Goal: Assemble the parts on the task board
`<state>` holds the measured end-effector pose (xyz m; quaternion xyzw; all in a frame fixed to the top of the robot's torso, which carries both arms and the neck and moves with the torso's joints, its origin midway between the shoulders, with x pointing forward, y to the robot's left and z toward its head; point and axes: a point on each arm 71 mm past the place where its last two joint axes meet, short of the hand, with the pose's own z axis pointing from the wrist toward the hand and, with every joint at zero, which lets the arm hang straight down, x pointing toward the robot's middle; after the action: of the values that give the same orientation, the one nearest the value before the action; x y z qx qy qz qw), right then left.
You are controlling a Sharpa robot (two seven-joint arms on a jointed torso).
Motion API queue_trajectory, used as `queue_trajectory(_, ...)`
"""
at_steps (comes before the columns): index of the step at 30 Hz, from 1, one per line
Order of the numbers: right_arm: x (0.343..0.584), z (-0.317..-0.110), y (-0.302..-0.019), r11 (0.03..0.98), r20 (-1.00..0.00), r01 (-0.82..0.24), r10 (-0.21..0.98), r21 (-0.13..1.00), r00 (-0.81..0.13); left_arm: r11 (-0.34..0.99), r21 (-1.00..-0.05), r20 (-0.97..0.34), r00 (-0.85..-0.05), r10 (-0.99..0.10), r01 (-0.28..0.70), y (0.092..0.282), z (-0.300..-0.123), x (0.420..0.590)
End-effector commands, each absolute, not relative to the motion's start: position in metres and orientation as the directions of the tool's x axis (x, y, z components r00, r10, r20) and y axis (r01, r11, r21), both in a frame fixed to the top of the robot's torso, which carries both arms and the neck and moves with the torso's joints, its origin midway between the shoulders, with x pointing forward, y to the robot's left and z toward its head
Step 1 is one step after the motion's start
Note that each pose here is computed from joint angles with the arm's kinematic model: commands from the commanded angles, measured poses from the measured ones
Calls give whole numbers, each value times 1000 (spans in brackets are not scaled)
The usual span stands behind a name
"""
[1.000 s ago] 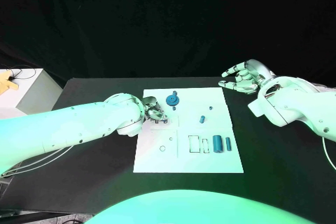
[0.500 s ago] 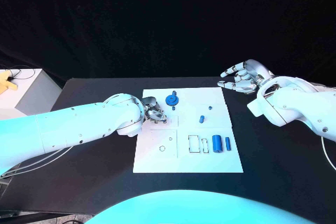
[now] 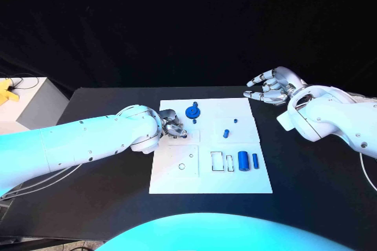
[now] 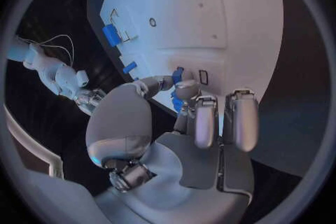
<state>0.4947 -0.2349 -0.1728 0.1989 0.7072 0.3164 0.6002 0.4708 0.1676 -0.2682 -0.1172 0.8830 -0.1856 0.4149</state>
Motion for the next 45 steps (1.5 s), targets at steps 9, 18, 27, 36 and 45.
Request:
queue_trajectory(9,495,-172,-234,719,-725,-118,658,685,-201,909,-417,-681,-653,-333,-28,165,-269,470)
queue_trajectory(18,497,-172,-238,693,-696,-86,698,716,-170,913,-408,-681,-658,-323,-26,165,-270,471)
queue_trajectory(27,499,-172,-237,606,-608,-78,771,792,-188,918,-397,-675,-669,-309,-24,164,-272,473)
queue_trajectory(36,499,-171,-236,556,-560,-83,806,827,-193,919,-393,-662,-688,-298,-21,160,-274,474)
queue_trajectory(45,500,-172,-235,543,-546,-76,814,837,-201,922,-386,-653,-703,-281,-9,154,-274,475)
